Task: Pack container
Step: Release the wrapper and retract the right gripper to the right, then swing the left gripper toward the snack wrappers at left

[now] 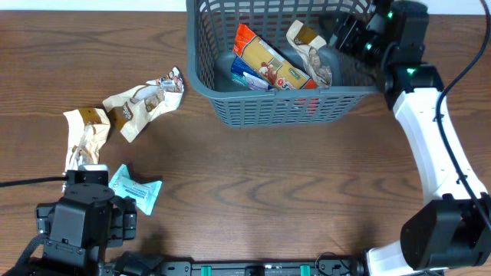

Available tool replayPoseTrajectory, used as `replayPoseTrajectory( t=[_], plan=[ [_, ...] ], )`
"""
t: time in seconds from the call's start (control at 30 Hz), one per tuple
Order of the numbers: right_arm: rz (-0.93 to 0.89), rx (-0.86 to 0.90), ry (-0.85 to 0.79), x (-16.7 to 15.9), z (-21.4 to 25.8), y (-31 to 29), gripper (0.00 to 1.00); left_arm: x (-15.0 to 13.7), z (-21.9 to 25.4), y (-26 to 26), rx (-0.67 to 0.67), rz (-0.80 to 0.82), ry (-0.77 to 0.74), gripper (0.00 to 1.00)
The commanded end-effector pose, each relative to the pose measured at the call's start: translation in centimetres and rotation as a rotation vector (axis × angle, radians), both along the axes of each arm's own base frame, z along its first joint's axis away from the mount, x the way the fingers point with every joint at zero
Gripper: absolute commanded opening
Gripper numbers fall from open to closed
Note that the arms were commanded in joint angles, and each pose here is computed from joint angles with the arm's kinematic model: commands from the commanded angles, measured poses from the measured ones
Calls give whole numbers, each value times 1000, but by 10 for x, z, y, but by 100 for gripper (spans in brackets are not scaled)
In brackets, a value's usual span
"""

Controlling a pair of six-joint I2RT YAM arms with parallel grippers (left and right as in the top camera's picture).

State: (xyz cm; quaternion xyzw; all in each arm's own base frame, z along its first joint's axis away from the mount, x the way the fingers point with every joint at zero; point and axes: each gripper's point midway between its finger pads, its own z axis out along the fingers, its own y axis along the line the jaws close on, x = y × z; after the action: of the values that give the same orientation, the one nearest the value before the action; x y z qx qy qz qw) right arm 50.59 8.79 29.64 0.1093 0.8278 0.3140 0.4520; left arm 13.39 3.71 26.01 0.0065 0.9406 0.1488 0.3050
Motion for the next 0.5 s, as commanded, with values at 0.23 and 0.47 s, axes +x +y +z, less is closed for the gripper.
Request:
replayPoseTrajectory(
  t=[0.23, 0.47],
  plan=[
    [67, -44, -357, -17, 178, 4, 99, 4, 8, -1, -17, 3, -38, 99],
    [-236, -148, -347, -41, 228, -87, 99, 26, 26, -8, -53, 2, -161, 99]
  ],
)
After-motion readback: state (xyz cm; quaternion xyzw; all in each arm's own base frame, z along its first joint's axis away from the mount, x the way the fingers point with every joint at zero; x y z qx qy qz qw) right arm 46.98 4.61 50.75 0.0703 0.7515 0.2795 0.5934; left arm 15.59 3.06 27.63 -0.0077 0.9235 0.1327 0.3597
